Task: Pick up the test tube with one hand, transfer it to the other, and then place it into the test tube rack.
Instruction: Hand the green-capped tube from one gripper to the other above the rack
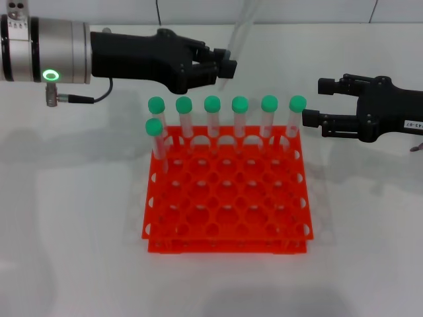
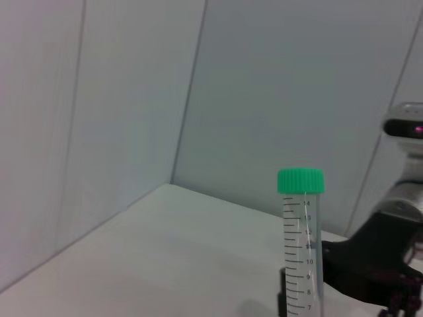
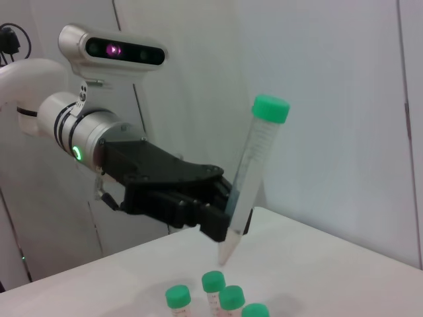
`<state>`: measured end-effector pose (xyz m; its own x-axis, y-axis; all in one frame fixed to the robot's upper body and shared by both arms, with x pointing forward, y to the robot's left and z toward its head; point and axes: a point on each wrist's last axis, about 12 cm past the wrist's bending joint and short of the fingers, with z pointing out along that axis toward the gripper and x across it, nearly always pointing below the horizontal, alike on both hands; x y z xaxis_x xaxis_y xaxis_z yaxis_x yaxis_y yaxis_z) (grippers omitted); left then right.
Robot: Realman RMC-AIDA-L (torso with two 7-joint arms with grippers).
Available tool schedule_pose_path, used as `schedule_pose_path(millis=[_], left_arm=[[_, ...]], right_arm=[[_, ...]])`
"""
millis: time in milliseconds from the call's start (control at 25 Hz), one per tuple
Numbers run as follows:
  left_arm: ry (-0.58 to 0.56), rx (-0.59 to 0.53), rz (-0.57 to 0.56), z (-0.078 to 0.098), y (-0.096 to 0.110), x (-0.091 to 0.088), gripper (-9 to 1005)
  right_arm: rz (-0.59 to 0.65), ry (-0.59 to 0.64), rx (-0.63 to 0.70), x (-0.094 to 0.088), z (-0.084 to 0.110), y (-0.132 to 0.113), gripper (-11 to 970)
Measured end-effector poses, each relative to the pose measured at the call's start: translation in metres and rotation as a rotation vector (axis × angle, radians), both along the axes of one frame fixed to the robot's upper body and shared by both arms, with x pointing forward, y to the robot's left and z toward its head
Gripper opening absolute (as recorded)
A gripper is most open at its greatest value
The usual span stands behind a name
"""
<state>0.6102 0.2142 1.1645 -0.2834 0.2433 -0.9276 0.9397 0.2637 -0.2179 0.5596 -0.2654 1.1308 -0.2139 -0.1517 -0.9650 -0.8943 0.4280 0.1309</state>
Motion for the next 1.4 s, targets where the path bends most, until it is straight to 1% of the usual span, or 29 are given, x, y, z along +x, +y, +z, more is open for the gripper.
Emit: schedule_pose_path(millis=[280,680,1400], left_arm=[[0.013,-0.011,-0.036,-0.009,-0.004,-0.007,234],[0.038,0.01,-0.054,-0.017,-0.002,-0.014,239],[0.064,0.025,-0.042,-0.028,0.004,-0.021,247]], right_arm=[[0.001,-0.001,0.0,0.0,0.0,0.0,771],[0.0,-0.009,-0.001,0.001,0.002,0.0,771],[-0.019,-0.009,0.01,0.002,0.003,-0.003,770]])
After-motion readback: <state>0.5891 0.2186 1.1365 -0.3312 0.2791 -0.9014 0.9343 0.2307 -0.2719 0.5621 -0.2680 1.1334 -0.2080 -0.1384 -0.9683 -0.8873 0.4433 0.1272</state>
